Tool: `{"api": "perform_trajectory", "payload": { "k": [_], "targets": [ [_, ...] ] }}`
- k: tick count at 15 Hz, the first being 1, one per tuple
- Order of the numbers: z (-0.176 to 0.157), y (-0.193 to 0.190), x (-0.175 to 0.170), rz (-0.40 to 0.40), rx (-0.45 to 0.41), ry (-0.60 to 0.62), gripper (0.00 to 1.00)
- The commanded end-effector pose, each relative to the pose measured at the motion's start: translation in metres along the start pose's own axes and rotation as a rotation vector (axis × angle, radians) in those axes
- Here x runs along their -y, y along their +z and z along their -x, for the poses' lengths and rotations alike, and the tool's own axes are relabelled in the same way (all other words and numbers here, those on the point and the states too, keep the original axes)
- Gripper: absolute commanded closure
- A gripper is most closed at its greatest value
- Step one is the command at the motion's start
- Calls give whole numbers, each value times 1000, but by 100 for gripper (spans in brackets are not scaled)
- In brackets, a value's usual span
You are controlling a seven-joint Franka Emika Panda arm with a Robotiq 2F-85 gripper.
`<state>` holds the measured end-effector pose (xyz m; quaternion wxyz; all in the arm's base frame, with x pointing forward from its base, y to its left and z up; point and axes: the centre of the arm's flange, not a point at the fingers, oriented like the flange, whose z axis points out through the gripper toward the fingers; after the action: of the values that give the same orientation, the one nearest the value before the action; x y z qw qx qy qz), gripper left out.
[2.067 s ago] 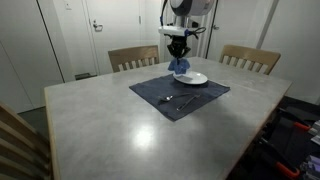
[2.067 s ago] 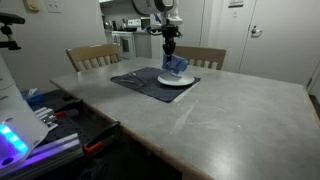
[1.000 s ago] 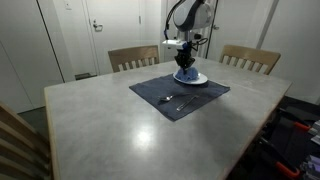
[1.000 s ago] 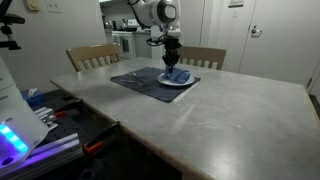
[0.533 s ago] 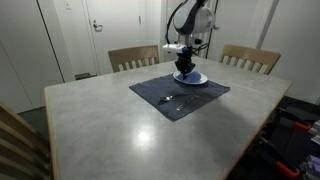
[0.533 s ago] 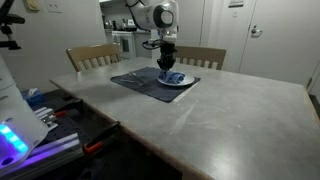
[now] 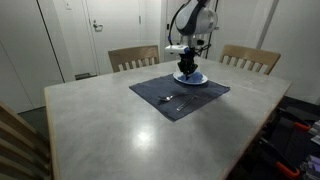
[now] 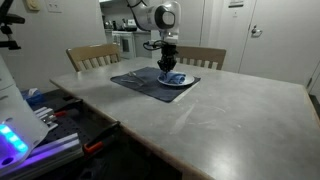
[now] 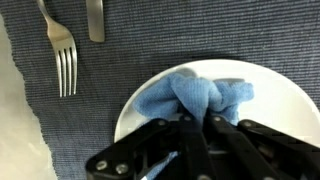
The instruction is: Use the blue towel to wipe the plate
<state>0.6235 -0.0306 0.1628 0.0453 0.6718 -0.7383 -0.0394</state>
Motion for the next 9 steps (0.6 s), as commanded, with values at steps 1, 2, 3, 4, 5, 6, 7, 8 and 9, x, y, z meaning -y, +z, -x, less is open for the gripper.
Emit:
{"api": "perform_trajectory", "payload": {
  "k": [1,2,3,4,5,6,7,8,9],
  "targets": [
    [-17,10,-9,45,18,15,98],
    [-21,10,-9,46,22,21,98],
    [-24,10,-9,43,30,25,98],
    [-27,10,-10,40,37,30,98],
    [-31,10,-10,37,44,37,98],
    [-35,10,-10,34,52,45,98],
    [-38,11,-10,32,58,55,98],
    [-42,10,-10,28,67,66,98],
    [-45,10,-10,22,77,78,98]
  ]
}}
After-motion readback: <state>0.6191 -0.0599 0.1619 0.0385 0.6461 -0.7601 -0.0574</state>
